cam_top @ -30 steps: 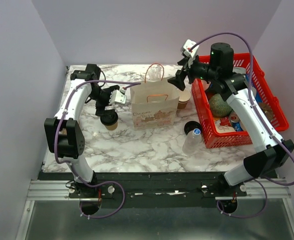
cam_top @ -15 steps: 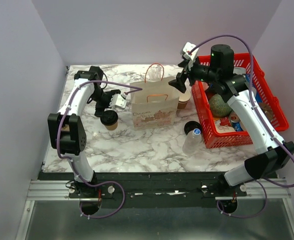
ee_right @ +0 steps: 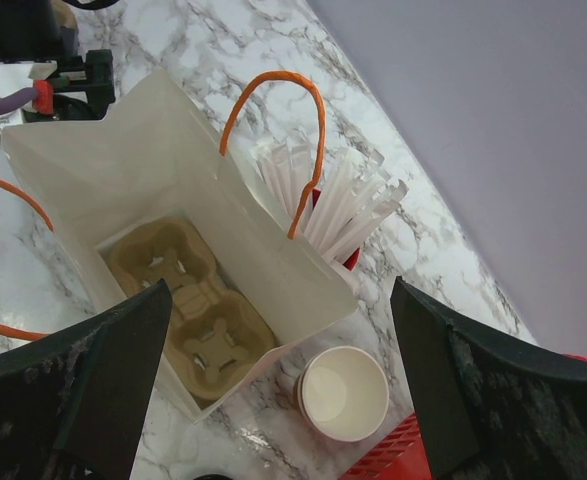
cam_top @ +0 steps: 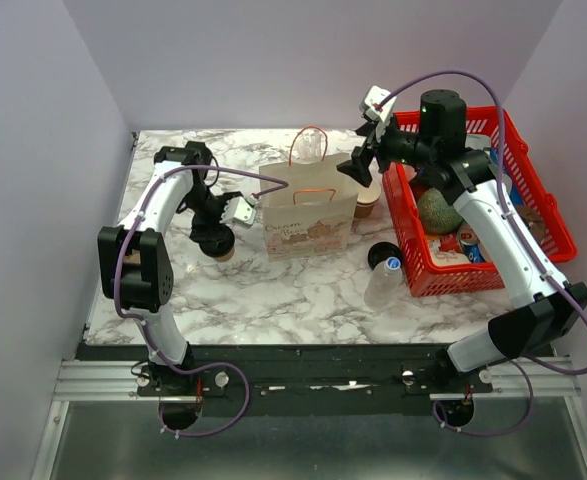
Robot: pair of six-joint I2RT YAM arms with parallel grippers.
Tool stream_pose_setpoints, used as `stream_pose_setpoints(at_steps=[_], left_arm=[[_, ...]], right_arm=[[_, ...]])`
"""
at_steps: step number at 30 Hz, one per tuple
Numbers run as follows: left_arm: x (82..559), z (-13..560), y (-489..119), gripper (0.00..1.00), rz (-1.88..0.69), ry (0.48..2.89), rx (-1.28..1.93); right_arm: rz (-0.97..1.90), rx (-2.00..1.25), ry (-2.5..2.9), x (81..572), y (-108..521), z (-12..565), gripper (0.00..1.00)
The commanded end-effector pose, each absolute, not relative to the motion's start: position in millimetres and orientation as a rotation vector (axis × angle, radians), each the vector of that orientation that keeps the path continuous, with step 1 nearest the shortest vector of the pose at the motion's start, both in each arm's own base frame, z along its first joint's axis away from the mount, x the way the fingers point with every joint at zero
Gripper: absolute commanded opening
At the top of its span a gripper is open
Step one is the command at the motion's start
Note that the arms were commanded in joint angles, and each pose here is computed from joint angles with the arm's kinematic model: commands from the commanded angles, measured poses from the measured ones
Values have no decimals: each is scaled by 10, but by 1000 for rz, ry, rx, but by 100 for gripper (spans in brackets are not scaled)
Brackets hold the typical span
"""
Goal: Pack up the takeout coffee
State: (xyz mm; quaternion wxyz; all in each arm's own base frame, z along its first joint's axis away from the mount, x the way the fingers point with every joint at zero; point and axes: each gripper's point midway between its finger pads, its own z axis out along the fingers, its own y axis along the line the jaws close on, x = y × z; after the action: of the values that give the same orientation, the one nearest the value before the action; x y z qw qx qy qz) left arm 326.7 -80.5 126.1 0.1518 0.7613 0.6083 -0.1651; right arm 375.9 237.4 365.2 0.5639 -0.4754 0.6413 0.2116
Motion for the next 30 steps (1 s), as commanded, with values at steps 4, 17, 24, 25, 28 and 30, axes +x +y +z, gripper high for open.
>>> stream_pose_setpoints(at_steps=[4,17,24,25,28,30], left_arm=[[3137,1323,-836,85,-508,1736,2194],[3205,1464,-877,90,-470,1746,2129],[3264,1386,-870,91,-450,1766,2117],[3270,1379,-868,91,-452,1767,2120],[3275,1340,-847,91,-451,1780,2130],[3288,1316,-846,90,-451,1782,2131]], right_arm=[[503,-1134,1513,3715,2347,3612,100],[514,-1137,1519,3724,2364,3587,100],[523,-1140,1522,3724,2375,3566,100],[523,-1140,1521,3726,2376,3569,100],[522,-1141,1520,3722,2374,3569,100],[520,-1140,1521,3725,2372,3569,100]])
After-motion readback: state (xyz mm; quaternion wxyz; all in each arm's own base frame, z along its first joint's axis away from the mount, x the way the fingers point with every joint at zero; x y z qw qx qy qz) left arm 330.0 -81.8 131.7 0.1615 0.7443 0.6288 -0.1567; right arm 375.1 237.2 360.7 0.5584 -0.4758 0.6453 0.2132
